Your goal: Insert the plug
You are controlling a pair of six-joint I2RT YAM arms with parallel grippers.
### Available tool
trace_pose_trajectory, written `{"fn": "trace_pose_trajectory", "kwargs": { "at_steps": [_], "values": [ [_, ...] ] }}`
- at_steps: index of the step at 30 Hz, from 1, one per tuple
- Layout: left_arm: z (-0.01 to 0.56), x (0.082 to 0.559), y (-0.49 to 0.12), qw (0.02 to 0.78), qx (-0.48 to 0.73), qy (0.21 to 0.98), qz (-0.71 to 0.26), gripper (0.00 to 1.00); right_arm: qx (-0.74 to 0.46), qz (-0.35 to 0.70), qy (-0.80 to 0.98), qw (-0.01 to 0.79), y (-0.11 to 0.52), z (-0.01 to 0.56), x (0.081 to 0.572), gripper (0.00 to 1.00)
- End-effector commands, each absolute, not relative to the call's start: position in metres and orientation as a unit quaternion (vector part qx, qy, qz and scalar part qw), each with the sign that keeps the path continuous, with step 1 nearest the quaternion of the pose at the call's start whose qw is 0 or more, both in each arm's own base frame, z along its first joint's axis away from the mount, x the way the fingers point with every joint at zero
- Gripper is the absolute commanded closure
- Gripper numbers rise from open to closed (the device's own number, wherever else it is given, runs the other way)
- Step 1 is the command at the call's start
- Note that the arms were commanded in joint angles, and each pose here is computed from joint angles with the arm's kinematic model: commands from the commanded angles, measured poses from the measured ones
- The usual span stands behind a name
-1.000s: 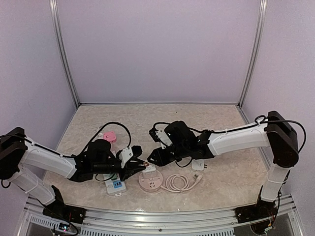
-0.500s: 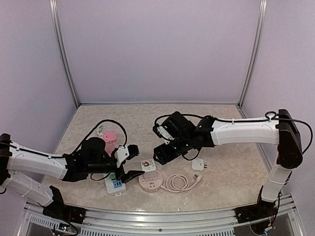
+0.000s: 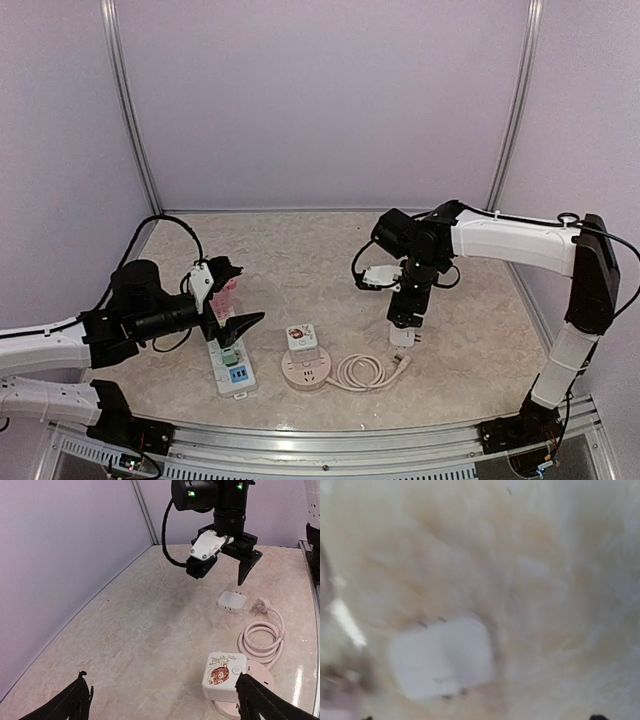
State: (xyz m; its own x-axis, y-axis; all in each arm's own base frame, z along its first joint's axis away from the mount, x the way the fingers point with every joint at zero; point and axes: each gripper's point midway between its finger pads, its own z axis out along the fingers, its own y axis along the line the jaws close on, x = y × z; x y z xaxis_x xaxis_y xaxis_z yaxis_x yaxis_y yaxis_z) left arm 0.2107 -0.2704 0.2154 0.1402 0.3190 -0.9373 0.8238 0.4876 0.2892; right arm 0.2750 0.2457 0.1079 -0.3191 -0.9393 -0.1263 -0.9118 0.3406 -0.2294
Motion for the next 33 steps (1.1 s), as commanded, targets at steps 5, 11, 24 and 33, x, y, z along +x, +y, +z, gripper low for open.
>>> {"fn": "trace_pose_trajectory", "kwargs": {
  "at_steps": [5,11,24,33],
  "values": [
    [0.221,0.227,-0.223,0.616,0.378,0.650,-0.235,0.01,-0.682,-0.056,0.728,0.046,0.219,0.065,0.266,0.04],
    [0.216,0.233,-0.195,0.616,0.296,0.677,-0.274,0.01,-0.686,-0.055,0.726,0.011,0.211,0.025,0.260,0.11],
    [0.211,0.241,-0.170,0.626,0.254,0.689,-0.264,0.02,-0.657,-0.018,0.753,0.009,0.230,-0.008,0.270,0.23],
    [0.208,0.240,-0.171,0.625,0.258,0.688,-0.263,0.03,-0.629,0.008,0.778,-0.003,0.234,-0.011,0.273,0.65]
  ]
}}
